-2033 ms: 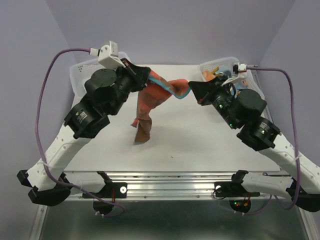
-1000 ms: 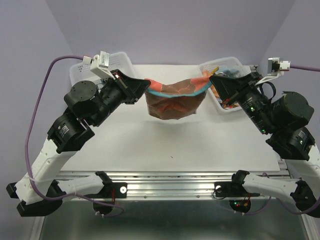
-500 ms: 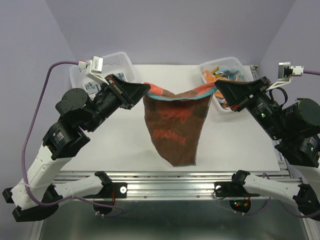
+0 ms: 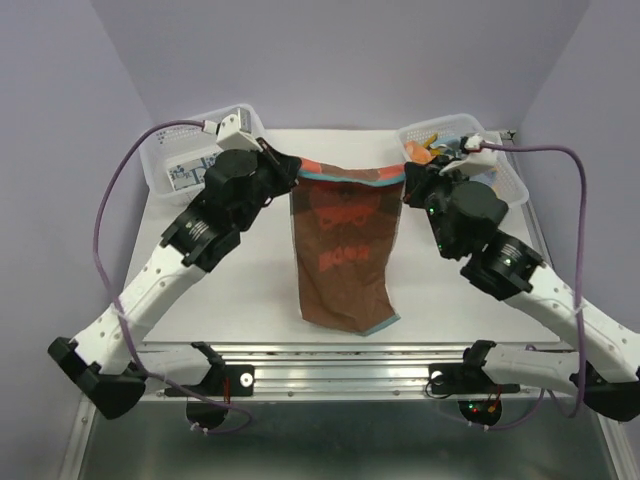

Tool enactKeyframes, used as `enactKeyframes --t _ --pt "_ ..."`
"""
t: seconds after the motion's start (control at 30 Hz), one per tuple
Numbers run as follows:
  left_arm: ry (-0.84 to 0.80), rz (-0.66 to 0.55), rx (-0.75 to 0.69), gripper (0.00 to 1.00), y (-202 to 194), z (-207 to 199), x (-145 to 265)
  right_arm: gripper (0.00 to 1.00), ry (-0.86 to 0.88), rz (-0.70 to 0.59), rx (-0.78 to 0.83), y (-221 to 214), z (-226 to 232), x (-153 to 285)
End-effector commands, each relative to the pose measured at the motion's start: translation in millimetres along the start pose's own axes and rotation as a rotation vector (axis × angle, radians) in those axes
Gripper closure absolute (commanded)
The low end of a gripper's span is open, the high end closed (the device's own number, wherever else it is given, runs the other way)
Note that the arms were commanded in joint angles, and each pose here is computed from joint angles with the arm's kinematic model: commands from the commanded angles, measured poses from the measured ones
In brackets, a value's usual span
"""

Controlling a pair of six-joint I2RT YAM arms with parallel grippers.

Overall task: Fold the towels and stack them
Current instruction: Flatten out the crumpled towel, then fold the towel

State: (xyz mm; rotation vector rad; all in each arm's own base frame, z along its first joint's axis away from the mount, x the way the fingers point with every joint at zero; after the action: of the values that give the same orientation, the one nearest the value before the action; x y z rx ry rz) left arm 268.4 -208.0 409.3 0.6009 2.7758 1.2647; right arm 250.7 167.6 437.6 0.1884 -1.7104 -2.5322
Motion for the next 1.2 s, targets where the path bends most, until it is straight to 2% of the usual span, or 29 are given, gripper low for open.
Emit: enactKeyframes --t 0.0,0.2,0.27,0.3,0.4,0.53,0.7,0.93,1.1,1.17 --pt "0.056 0.013 -0.025 1.00 -3 30 -55 0.99 -0.199 -0.117 0.062 -6 -18 -29" --pt "0.114 -0.008 -0.061 1.00 1 69 -112 0.99 -0.220 -0.099 0.105 -33 -35 -90" --pt "0.098 -0.024 -0.079 1.00 10 70 -127 0.99 -0.229 -0.069 0.130 -52 -38 -111" --pt "0.132 -0.005 -0.086 1.00 5 85 -142 0.99 -0.226 -0.074 0.126 -53 -40 -118" --pt "0.132 0.012 -0.120 1.00 9 92 -165 0.99 -0.217 -0.035 0.137 -74 -48 -147" --pt "0.166 0.086 -0.120 1.00 -8 124 -206 0.99 -0.193 0.004 0.114 -90 -65 -187" --pt "0.208 0.138 -0.128 1.00 -27 156 -240 0.99 -0.170 0.121 0.073 -135 -87 -223" --pt "0.243 0.176 -0.130 1.00 -43 173 -238 0.99 -0.158 0.218 0.071 -164 -96 -227" --pt "0.250 0.184 -0.097 1.00 -50 175 -211 0.99 -0.118 0.314 0.037 -177 -94 -202" --pt "0.251 0.231 -0.077 1.00 -68 183 -198 0.99 -0.114 0.371 0.014 -192 -97 -188"
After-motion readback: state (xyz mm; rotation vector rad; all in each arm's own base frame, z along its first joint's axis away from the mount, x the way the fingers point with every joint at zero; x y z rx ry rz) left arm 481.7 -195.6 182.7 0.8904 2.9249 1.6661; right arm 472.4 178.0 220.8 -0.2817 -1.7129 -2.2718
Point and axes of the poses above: each gripper's point midway between its finger pads, its own x axis back along the fingers, its own z axis along the line the jaws close on, y = z × x, the point moved 3 cm from there along x, back along the fingers, and after that the axes turned 3 degrees about x, right-handed, at the moved point
